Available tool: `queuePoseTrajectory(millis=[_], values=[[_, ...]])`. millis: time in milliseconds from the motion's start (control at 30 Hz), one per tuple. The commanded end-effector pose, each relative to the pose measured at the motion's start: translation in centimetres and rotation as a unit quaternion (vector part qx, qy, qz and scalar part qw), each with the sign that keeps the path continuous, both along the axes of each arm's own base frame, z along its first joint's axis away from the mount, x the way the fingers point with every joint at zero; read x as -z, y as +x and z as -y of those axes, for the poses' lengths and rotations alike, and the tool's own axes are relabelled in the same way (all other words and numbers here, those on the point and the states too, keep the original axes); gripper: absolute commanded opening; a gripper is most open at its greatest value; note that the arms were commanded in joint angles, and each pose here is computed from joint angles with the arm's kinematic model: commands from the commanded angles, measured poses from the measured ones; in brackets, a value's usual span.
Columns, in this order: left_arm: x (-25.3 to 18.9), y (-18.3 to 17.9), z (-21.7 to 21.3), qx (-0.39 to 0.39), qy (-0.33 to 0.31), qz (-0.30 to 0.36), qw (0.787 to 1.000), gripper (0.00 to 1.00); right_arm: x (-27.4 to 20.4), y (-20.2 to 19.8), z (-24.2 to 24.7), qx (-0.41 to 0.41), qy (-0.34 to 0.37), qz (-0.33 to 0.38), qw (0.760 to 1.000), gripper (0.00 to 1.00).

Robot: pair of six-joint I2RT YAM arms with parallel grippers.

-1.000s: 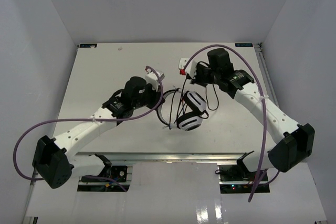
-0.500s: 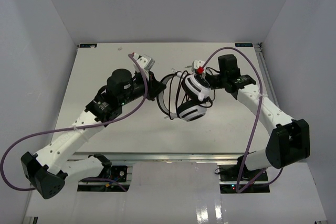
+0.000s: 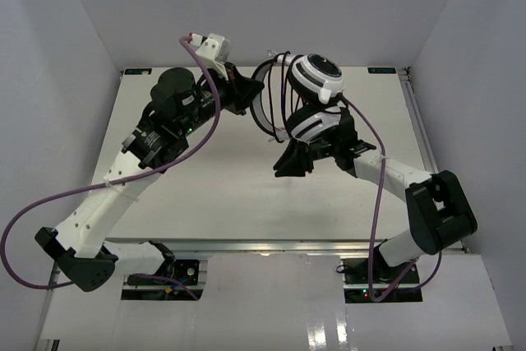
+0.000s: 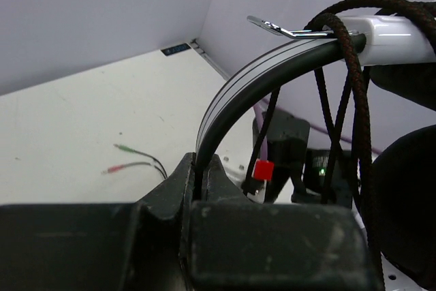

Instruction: Wrap the headphones

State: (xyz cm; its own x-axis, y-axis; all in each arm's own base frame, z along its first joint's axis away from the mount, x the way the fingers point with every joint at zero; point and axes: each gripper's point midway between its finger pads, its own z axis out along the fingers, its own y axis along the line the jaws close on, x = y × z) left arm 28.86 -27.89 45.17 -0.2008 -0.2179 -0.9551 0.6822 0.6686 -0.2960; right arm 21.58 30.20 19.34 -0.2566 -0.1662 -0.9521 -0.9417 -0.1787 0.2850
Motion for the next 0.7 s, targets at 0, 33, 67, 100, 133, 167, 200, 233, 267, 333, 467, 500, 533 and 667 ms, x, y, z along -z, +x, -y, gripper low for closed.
queuePoseTrajectory(millis=[0,33,67,100,133,167,200,233,267,333,467,500,533,667], values=[[-7.5,0.6,-2.9,-0.073,-0.053,0.067,0.994,0.0,-1.4,-1.5,-0.6,-0.036,0.035,0.011,0.999,0.37],[-8.0,1.0,-3.4,-0.09,-0.053,0.072,0.992,0.0,-1.0,-1.9,-0.5,-0.039,0.032,0.007,0.999,0.37],[-8.6,1.3,-3.9,-0.105,-0.051,0.078,0.99,0.0,-0.6,-2.5,-0.4,-0.043,0.032,0.005,0.999,0.37],[-9.2,1.7,-4.4,-0.122,-0.048,0.086,0.988,0.0,-0.4,-3.1,-0.4,-0.049,0.032,0.007,0.998,0.37],[-9.6,2.1,-4.9,-0.14,-0.047,0.089,0.985,0.0,0.0,-3.7,-0.3,-0.053,0.03,0.004,0.998,0.37],[-9.9,2.6,-5.5,-0.16,-0.043,0.093,0.982,0.0,0.4,-4.2,-0.1,-0.057,0.028,0.001,0.998,0.38],[-10.4,3.1,-6.0,-0.179,-0.037,0.101,0.978,0.0,0.4,-4.6,0.1,-0.058,0.029,0.002,0.998,0.38],[-10.6,3.6,-6.4,-0.196,-0.031,0.106,0.974,0.0,0.7,-5.1,0.3,-0.061,0.027,-0.001,0.998,0.38],[-10.7,4.2,-6.9,-0.211,-0.025,0.108,0.971,0.0,0.9,-5.6,0.6,-0.064,0.029,0.007,0.997,0.37],[-10.2,5.6,-7.3,-0.236,-0.007,0.11,0.965,0.0,1.2,-6.5,1.0,-0.069,0.028,0.014,0.997,0.34],[-9.6,7.4,-8.7,-0.278,0.01,0.106,0.955,0.0,0.8,-7.4,1.6,-0.065,0.03,0.036,0.997,0.17],[-9.3,7.8,-9.2,-0.288,0.014,0.104,0.952,0.0,0.9,-7.4,1.7,-0.06,0.028,0.04,0.997,0.13],[-8.9,8.2,-9.6,-0.298,0.02,0.101,0.949,0.0,1.0,-7.5,1.9,-0.055,0.023,0.045,0.997,0.08],[-7.2,9.5,-11.9,-0.336,0.043,0.09,0.937,0.0,2.1,-7.2,2.5,-0.022,-0.011,0.066,0.998,0.08]])
